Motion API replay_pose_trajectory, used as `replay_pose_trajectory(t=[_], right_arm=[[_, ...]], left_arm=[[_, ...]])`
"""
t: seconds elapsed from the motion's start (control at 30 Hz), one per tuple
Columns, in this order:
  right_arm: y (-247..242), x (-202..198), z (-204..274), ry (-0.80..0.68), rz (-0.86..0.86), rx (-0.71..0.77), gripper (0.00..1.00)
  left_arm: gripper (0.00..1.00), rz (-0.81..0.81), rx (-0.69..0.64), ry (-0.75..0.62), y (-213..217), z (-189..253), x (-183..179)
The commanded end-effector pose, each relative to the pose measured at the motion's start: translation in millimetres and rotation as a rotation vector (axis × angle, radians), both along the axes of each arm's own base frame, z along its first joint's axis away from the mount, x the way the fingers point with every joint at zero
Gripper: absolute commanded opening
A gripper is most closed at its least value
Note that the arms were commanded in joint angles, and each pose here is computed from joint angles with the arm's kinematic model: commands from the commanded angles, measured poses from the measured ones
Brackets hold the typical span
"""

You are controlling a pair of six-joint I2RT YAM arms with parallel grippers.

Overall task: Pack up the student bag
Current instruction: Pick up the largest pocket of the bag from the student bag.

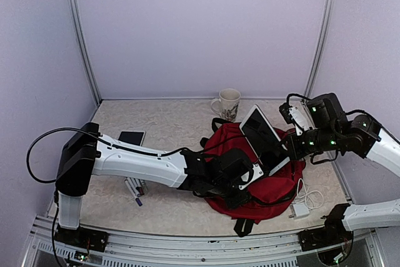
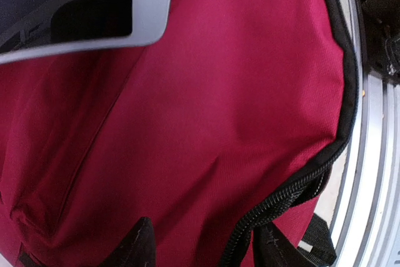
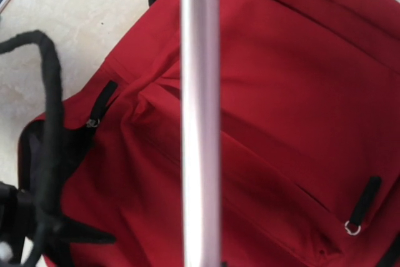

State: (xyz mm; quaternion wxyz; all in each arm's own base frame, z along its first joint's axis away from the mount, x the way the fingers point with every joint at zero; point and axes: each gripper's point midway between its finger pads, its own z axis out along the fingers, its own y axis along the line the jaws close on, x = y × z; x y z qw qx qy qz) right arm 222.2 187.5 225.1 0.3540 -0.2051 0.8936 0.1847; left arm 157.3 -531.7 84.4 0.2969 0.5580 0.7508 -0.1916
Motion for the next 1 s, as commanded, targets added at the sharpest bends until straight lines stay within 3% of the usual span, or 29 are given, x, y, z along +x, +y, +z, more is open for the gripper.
replay_pose_trajectory(t=[0.0, 0.23, 0.4, 0.53, 0.67, 0.83, 0.9, 0.97], right_arm=[[11, 15, 32, -0.111, 0.007, 0.094, 0.00], [11, 16, 33, -0.110, 0.006, 0.096, 0.00], [14, 16, 29, -0.101, 0.014, 0.097, 0.00], [13, 16, 31, -0.102, 0.015, 0.100, 0.00], [12, 15, 32, -0.105, 0.012, 0.101, 0.00], [11, 14, 30, -0.095, 0.007, 0.097, 0.00], [10, 14, 29, -0.082, 0.002, 0.097, 0.00], [10, 11, 28, -0.059, 0.002, 0.103, 0.00]], left_arm=[[0.52, -0.050, -0.090, -0.010, -32, 19, -10], [0.52, -0.049, -0.062, -0.009, -39, 4, -7], [0.61, -0.092, -0.091, -0.002, -48, 21, -17], [0.63, -0.072, -0.096, -0.026, -37, 27, -13], [0.55, 0.015, 0.025, -0.054, -12, -5, 13], [0.54, 0.038, 0.105, -0.048, 15, -36, 19], [0.46, 0.053, 0.114, -0.056, 19, -37, 22], [0.31, 0.067, 0.098, -0.061, 19, -30, 26]])
